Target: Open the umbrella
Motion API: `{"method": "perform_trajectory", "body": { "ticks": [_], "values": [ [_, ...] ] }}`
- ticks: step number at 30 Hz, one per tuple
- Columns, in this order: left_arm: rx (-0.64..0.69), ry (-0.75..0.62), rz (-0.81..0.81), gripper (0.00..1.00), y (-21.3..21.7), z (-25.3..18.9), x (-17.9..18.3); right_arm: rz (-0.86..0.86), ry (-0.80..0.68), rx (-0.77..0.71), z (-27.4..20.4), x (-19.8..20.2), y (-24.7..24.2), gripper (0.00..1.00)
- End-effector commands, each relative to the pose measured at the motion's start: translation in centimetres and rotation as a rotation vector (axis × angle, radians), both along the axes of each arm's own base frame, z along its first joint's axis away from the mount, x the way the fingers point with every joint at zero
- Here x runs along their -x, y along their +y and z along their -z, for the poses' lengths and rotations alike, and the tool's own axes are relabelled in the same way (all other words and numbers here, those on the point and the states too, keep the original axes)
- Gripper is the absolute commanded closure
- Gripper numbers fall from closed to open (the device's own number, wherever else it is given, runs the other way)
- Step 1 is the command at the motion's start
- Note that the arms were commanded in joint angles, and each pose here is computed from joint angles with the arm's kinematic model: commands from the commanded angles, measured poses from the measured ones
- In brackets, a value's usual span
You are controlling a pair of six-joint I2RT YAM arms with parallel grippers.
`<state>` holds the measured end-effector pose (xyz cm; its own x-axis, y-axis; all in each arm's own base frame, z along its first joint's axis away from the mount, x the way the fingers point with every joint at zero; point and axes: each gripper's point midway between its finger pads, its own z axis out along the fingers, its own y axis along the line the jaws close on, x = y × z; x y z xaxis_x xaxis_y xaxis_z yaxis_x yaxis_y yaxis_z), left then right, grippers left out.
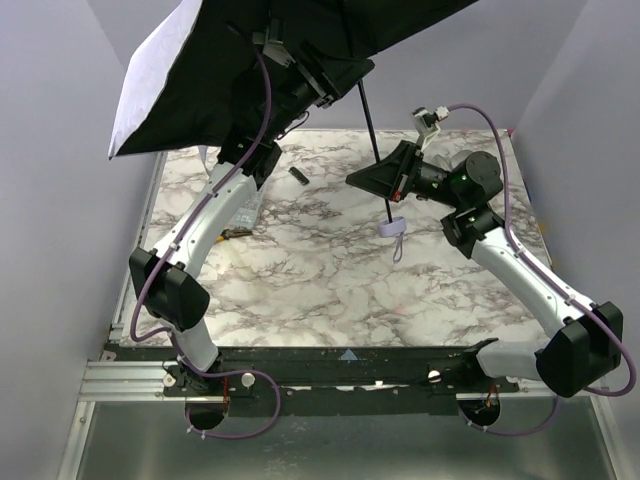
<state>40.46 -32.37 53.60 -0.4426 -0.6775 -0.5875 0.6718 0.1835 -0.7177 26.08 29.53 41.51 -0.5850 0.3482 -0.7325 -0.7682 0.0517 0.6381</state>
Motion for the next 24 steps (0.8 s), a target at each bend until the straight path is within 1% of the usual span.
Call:
{"method": "perform_trajectory", "body": {
  "ticks": [1, 2, 3, 4, 5, 6, 8, 10, 11, 12, 13, 14, 15, 16, 18, 20, 21, 23, 24],
  "values": [
    [0.046, -0.052, 0.024, 0.32, 0.1, -2.0, 0.9, -0.034, -0.209, -0.053, -2.8, 2.5, -0.6, 1.0],
    [0.041, -0.091, 0.036, 0.34, -0.1, -2.4, 1.3, -0.042, -0.204, -0.049, -2.4, 2.5, -0.5, 1.0],
    [0.04, -0.13, 0.05, 0.39, -0.2, -2.9, 1.7, -0.046, -0.198, -0.047, -2.0, 2.5, -0.4, 1.0],
    [0.036, -0.163, 0.056, 0.48, -0.3, -3.2, 2.0, -0.047, -0.189, -0.045, -1.6, 2.4, -0.4, 1.0],
    [0.034, -0.194, 0.06, 0.6, -0.3, -3.6, 2.3, -0.047, -0.184, -0.045, -1.3, 2.4, -0.4, 1.0],
    [0.03, -0.219, 0.056, 0.77, -0.3, -3.7, 2.4, -0.049, -0.181, -0.045, -1.1, 2.4, -0.4, 1.0],
    [0.028, -0.233, 0.041, 1.0, -0.1, -3.8, 2.4, -0.049, -0.173, -0.043, -0.8, 2.3, -0.3, 1.0],
    [0.022, -0.222, 0.036, 1.0, -0.1, -3.5, 2.3, -0.049, -0.165, -0.039, -0.6, 2.2, -0.3, 1.0],
    [0.017, -0.215, 0.034, 1.0, -0.1, -3.2, 2.2, -0.047, -0.167, -0.037, -0.5, 2.2, -0.3, 0.98],
    [0.009, -0.202, 0.033, 1.0, -0.1, -2.9, 2.2, -0.044, -0.172, -0.035, -0.5, 2.2, -0.3, 0.91],
    [0.005, -0.195, 0.035, 1.0, 0.0, -2.8, 2.3, -0.039, -0.178, -0.031, -0.4, 2.1, -0.3, 0.71],
    [-0.005, -0.178, 0.032, 1.0, 0.0, -2.3, 2.3, -0.034, -0.194, -0.025, -0.5, 2.1, -0.4, 0.49],
    [-0.016, -0.159, 0.023, 1.0, 0.1, -1.9, 2.2, -0.03, -0.221, -0.015, -0.6, 2.2, -0.5, 0.36],
    [-0.031, -0.123, 0.019, 1.0, 0.2, -1.2, 2.0, -0.018, -0.255, 0.009, -0.5, 2.1, -0.6, 0.29],
    [-0.058, -0.062, 0.009, 1.0, 0.5, 0.2, 1.9, 0.047, -0.327, 0.059, -0.8, 1.6, -1.1, 0.25],
    [-0.093, -0.027, 0.002, 1.0, 1.0, 1.4, 2.1, 0.167, -0.423, 0.12, -1.5, 0.5, -2.1, 0.25],
    [-0.115, 0.003, -0.006, 1.0, 1.3, 2.3, 2.1, 0.254, -0.48, 0.165, -1.6, -0.6, -2.8, 0.24],
    [-0.16, 0.043, -0.011, 1.0, 1.8, 3.7, 2.1, 0.41, -0.602, 0.239, -2.6, -2.2, -4.5, 0.25],
    [-0.182, 0.054, -0.015, 1.0, 2.1, 4.1, 2.3, 0.468, -0.667, 0.271, -3.2, -2.8, -5.2, 0.27]
  ]
}}
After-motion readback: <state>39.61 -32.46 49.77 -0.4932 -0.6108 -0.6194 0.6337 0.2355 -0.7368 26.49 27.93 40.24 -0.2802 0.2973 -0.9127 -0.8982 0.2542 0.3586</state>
